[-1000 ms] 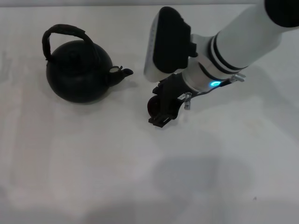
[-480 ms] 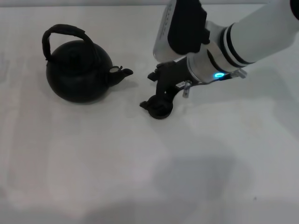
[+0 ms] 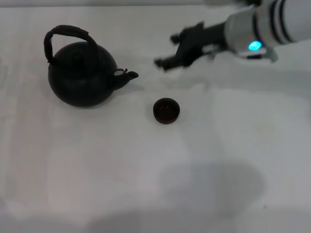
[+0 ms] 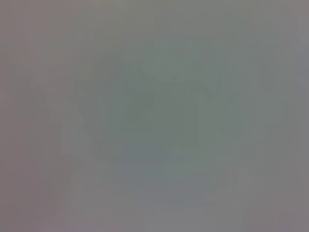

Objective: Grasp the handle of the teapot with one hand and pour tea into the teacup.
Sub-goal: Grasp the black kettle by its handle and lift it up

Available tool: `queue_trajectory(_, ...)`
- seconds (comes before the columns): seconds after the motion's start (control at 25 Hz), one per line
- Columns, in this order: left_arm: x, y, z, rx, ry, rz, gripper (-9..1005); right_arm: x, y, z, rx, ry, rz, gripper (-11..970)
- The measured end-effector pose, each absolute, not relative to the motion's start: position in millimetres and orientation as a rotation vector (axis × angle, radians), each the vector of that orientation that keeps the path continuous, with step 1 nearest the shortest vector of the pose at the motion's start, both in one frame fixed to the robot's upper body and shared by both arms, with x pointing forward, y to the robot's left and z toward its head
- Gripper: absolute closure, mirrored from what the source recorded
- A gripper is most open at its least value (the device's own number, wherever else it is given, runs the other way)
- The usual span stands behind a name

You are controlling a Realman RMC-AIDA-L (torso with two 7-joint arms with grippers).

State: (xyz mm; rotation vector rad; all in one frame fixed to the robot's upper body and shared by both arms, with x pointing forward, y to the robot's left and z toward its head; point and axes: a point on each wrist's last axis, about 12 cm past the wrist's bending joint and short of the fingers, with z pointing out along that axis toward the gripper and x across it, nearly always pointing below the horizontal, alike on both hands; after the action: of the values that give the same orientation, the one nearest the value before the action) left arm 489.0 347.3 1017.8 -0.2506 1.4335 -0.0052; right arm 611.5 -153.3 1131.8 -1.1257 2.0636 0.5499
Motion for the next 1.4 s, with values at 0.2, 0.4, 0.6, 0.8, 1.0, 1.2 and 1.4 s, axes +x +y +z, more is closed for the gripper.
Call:
queue_trajectory(0.2,488.8,346.3,1016.3,-0.252,1.444,-0.007,135,633.0,-210.5,1142.9,-0.622,1.882,0.668,128)
queue_trajectory(0.4,486.7,346.3,1014.2,-0.248,1.457,-0.002,134,649.7,-254.9,1133.9,-0.274,1.779,0.525,129)
queue_trajectory(0.6,479.3,347.1,1009.1,-0.211,1.489,0.013,134,660.7,-282.4,1116.0,-0.168,1.776,0.207,129)
queue_trajectory(0.8,468.3,346.9,1002.7,-0.172,1.525,0.012,135,661.1,-285.5,1100.3,-0.303,1.752,0.017,127)
queue_trajectory(1.0,456.9,338.9,997.5,-0.094,1.55,-0.029,135,645.6,-301.6,1081.1,-0.184,1.701,0.033,130)
queue_trajectory(1.2,435.6,337.6,997.7,-0.056,1.513,-0.049,135,629.2,-316.0,1066.8,-0.038,1.684,0.044,130)
queue_trajectory(1.4,429.7,331.6,997.4,-0.005,1.509,-0.086,134,612.2,-331.4,1051.6,0.049,1.718,0.029,130)
